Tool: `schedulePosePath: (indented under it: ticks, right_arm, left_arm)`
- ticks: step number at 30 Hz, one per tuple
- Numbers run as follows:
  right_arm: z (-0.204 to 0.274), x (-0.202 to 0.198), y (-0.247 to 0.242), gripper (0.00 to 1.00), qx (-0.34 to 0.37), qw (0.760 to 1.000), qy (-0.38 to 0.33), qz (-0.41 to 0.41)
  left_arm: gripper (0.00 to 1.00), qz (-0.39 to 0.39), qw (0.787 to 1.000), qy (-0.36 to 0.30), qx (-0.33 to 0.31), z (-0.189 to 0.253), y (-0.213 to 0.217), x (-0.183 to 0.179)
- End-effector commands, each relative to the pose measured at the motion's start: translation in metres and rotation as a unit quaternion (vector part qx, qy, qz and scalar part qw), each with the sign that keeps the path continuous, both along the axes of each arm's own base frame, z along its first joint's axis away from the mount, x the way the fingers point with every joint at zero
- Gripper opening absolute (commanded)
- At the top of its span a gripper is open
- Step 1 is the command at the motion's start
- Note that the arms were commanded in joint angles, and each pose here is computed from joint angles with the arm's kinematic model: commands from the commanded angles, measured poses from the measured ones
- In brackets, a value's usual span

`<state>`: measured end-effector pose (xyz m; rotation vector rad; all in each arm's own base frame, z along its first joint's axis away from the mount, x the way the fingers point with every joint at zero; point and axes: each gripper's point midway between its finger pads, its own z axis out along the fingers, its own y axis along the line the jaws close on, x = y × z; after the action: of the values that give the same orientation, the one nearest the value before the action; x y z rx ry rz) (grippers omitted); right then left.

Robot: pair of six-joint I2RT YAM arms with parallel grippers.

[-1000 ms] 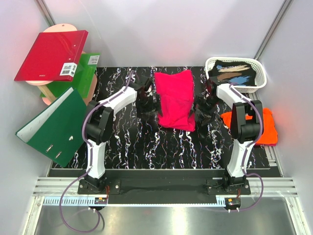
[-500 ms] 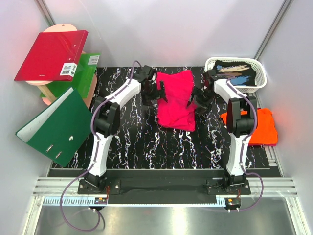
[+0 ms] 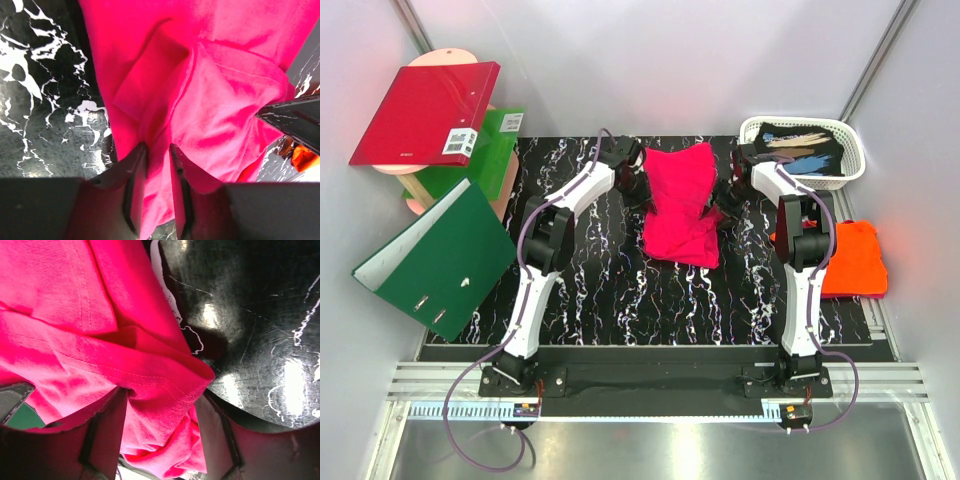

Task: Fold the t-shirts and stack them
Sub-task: Fold the folded rectangular tshirt in 1/3 of the way

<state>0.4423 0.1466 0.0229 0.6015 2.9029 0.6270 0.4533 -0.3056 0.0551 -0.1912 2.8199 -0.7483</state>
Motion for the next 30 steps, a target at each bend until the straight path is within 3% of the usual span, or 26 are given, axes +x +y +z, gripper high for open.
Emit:
schedulePosePath:
  ticks: [1,2,3,5,11,21,25,26,30]
  right_arm:
    - [0.017,0.014,-0.002,0.65,-0.001,0.999,-0.036,-0.004]
    - [0.019,0.014,0.0,0.65,0.001,0.999,-0.038,-0.001]
    - [0.021,0.014,0.0,0.66,0.003,0.999,-0.041,0.001]
    - [0.028,0.016,0.0,0.67,0.003,0.999,-0.048,0.0]
    - [0.047,0.018,-0.008,0.69,-0.017,0.998,-0.063,-0.006]
    - [0.064,0.03,-0.021,0.66,-0.055,0.993,-0.101,-0.012]
    - [0.05,0.037,-0.017,0.6,-0.045,0.995,-0.09,-0.01]
    - [0.05,0.039,-0.014,0.5,-0.04,0.995,-0.091,-0.007]
    - [0.043,0.044,-0.006,0.32,-0.02,0.996,-0.085,-0.001]
  left_arm:
    - [0.33,0.0,0.999,-0.041,-0.028,0.038,-0.002,0.013]
    - [0.46,0.0,0.999,-0.043,-0.03,0.041,-0.002,0.014]
    - [0.76,0.0,0.999,-0.044,-0.032,0.043,-0.001,0.014]
    - [0.97,0.002,0.998,-0.047,-0.03,0.047,0.0,0.013]
    - [0.98,0.005,0.999,-0.048,-0.023,0.049,0.005,0.01]
    - [0.81,0.007,0.998,-0.056,-0.028,0.051,0.001,0.018]
    - [0.47,0.006,0.998,-0.048,-0.03,0.042,-0.002,0.019]
    - [0.31,0.006,0.998,-0.048,-0.031,0.042,-0.002,0.02]
    - [0.08,0.006,0.999,-0.039,-0.034,0.035,-0.004,0.02]
